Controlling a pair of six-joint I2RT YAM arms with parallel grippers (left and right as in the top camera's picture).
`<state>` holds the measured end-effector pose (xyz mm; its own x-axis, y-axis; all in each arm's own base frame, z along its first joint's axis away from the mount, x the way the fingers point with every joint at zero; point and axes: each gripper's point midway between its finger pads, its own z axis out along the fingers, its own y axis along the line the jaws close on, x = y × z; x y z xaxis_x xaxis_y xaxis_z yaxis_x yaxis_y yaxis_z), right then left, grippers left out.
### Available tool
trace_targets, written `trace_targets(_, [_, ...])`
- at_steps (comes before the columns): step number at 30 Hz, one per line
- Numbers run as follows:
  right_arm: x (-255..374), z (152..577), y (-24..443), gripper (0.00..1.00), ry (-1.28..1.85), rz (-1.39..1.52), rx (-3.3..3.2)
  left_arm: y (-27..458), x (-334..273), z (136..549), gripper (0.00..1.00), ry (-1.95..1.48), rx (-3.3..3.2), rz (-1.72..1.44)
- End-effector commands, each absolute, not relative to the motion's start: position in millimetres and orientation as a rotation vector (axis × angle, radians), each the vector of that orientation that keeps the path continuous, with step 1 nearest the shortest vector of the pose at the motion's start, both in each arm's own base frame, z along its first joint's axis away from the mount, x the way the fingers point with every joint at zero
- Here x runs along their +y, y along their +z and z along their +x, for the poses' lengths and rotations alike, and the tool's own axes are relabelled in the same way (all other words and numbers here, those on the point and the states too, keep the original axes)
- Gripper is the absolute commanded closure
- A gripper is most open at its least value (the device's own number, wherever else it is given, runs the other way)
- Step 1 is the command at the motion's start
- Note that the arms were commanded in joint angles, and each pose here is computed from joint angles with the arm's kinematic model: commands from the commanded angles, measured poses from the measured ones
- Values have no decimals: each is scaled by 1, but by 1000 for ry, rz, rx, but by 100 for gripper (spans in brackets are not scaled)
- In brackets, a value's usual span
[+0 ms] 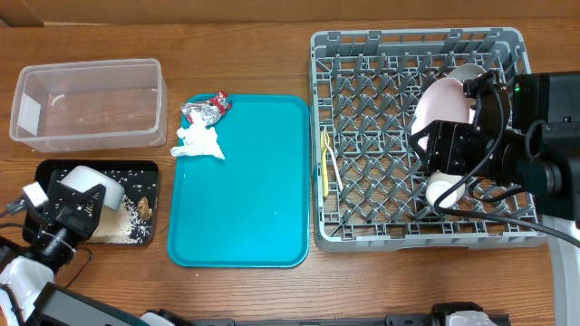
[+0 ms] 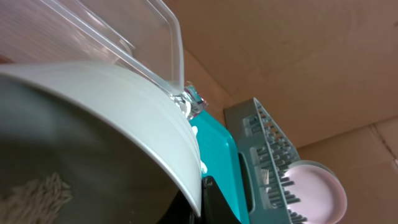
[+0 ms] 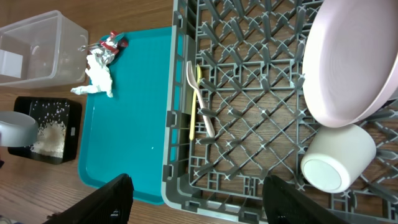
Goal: Sort waste into correct bins and load items into the dishwasher rack
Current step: 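Hold the bowl inverted over the black tray, then lift it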
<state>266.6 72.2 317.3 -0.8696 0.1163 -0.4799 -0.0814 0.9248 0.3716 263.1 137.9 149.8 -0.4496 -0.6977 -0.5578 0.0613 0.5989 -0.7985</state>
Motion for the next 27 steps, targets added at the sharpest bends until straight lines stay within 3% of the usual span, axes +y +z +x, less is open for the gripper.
trace_targets(1, [72, 265, 320, 30, 519, 19, 2565, 154, 140, 263, 96, -986, 1820, -549])
trace_targets(6, [72, 265, 320, 30, 519, 20, 2568, 163, 136, 263, 96, -917, 1786, -372])
trace_targets(9, [72, 265, 320, 30, 519, 19, 2564, 156, 136, 262, 96, -999, 1810, -527])
trace_targets(15, [72, 265, 320, 30, 519, 20, 2568, 182, 126, 260, 96, -1050, 1683, -375])
trace_targets(21, [72, 264, 319, 30, 519, 21, 2572, 158, 133, 261, 96, -996, 1804, -495])
trace_targets(27, [72, 264, 319, 30, 520, 21, 2571, 181, 103, 262, 96, -1152, 1724, -421])
